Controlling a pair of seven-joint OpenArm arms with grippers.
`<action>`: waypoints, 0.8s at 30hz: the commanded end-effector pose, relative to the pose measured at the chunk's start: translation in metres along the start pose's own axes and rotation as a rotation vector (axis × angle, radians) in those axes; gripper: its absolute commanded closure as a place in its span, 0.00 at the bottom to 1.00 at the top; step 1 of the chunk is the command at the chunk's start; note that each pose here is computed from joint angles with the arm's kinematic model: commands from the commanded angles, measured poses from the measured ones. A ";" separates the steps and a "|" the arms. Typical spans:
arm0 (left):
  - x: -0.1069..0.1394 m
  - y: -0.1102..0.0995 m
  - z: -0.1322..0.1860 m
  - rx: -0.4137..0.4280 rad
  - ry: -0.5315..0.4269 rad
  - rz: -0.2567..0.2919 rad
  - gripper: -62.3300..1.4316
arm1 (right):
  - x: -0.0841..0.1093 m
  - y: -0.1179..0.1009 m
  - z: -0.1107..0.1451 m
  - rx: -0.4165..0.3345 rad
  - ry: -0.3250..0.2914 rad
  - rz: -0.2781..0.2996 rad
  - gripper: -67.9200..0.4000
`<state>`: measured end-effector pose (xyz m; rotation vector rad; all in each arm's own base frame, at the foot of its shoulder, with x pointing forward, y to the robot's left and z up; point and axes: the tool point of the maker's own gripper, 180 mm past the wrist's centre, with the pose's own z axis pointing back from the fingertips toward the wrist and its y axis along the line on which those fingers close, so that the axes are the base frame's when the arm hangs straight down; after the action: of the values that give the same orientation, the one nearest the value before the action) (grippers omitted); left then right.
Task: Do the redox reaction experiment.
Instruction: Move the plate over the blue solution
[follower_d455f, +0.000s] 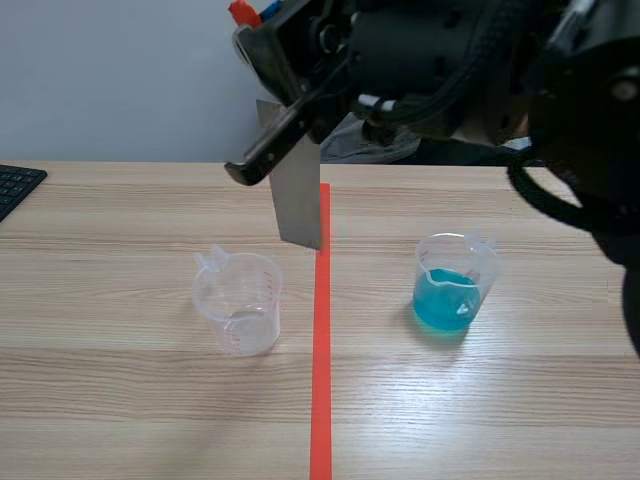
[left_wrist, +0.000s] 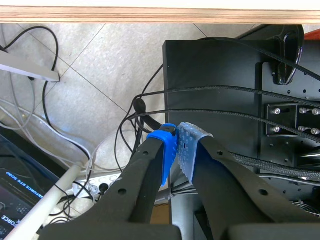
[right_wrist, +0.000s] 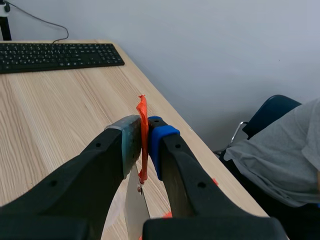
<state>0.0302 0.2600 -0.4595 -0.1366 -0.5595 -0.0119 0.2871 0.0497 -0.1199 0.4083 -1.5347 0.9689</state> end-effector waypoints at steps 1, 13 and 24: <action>0.004 -0.006 0.000 -0.013 -0.017 0.002 0.93 | 0.004 -0.009 0.006 -0.009 -0.013 0.022 0.98; 0.004 -0.006 0.000 -0.013 -0.017 0.002 0.93 | -0.010 -0.064 0.047 -0.061 0.054 0.070 0.98; 0.004 -0.005 0.000 -0.013 -0.015 0.001 0.93 | -0.012 -0.097 0.085 -0.105 0.082 0.132 0.98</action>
<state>0.0301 0.2599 -0.4595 -0.1369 -0.5591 -0.0120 0.3075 -0.0772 -0.1011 0.1934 -1.5166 0.9789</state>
